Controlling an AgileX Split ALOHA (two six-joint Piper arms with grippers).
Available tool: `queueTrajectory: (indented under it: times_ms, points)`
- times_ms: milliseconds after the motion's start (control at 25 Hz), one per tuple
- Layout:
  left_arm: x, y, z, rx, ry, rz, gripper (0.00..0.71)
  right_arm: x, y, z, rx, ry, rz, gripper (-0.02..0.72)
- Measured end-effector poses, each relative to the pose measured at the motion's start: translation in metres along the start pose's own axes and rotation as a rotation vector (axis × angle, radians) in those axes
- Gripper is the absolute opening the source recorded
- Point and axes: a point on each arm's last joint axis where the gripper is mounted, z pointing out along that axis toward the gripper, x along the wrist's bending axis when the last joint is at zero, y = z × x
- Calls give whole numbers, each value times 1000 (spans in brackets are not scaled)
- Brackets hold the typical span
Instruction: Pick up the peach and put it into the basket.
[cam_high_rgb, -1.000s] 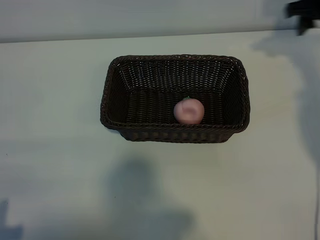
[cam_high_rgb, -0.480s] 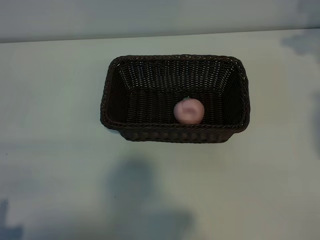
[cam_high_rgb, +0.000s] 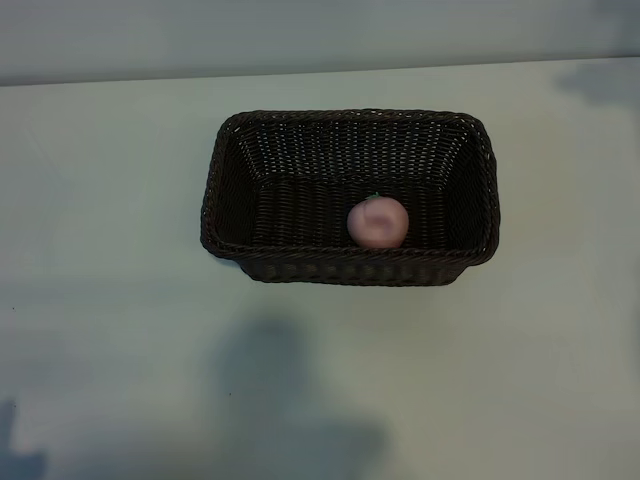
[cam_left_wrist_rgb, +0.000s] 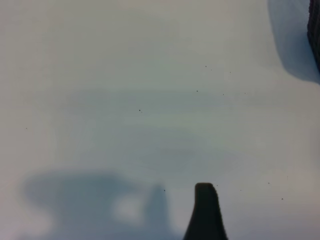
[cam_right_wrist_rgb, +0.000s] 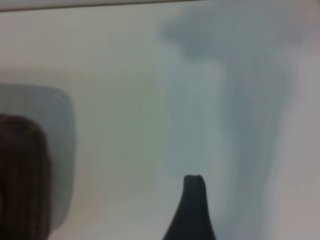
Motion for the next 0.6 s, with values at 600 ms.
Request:
queueTrajectory:
  times_ms: [600]
  points:
    - [0,0,0,0,0,0,552,19,-68,-143,-295,29,-23,582]
